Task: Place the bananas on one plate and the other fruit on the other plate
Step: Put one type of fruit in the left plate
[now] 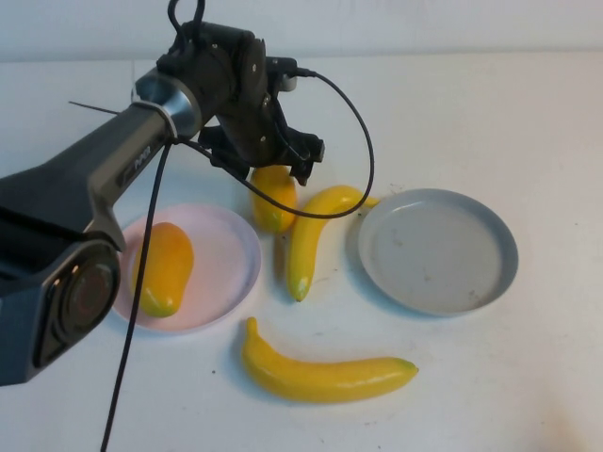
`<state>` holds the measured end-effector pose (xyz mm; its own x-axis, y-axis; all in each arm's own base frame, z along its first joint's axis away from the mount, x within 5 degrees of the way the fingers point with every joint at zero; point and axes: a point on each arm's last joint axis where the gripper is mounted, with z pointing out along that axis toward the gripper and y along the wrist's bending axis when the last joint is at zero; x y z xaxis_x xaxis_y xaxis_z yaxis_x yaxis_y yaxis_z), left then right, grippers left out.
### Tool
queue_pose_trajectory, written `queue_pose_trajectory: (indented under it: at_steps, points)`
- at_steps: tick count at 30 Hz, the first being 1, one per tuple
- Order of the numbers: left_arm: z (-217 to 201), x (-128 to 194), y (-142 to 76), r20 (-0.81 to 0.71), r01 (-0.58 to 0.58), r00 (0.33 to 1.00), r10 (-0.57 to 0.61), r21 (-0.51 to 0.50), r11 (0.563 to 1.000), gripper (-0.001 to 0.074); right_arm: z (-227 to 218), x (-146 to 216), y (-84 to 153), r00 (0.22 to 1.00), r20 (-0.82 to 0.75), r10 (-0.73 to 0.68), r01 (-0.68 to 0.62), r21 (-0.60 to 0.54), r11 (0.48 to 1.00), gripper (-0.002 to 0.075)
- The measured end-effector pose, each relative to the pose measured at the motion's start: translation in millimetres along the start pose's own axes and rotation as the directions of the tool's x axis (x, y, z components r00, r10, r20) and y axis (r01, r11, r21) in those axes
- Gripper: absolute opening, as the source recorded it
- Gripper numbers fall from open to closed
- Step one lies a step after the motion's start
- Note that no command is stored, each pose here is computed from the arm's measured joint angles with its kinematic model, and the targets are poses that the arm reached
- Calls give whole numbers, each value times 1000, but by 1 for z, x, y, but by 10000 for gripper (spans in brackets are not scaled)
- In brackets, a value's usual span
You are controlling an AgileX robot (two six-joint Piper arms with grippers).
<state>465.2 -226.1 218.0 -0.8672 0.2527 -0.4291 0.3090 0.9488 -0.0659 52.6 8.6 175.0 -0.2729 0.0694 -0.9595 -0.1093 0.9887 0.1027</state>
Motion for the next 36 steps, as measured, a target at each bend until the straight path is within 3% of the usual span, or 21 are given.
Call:
queue_pose_trajectory:
  at_steps: [9, 14, 18, 22, 29, 36]
  points:
    - [18, 5, 1, -33, -1, 999, 0, -5, 1000, 658, 0, 0, 0, 1000, 0, 0, 0, 0, 1000, -15]
    - [18, 6, -1, -35, -15, 999, 15, -3, 1000, 505, 0, 0, 0, 1000, 0, 0, 0, 0, 1000, -15]
    - [18, 7, -3, -45, -49, 998, 49, -1, 999, 507, 0, 0, 0, 1000, 0, 0, 0, 0, 1000, -15]
    - [-5, 7, -8, -65, -100, 993, 99, -25, 995, 507, 0, 0, 0, 1000, 0, 0, 0, 0, 1000, -15]
    - [-85, 10, -26, -26, -171, 985, 170, -55, 984, 507, 0, 0, 0, 1000, 0, 2, -2, -1, 1000, -15]
    - [-78, 46, -20, -168, -146, 977, 133, -67, 987, 507, 0, 0, 0, 1000, 0, 3, -3, -1, 1000, -15]
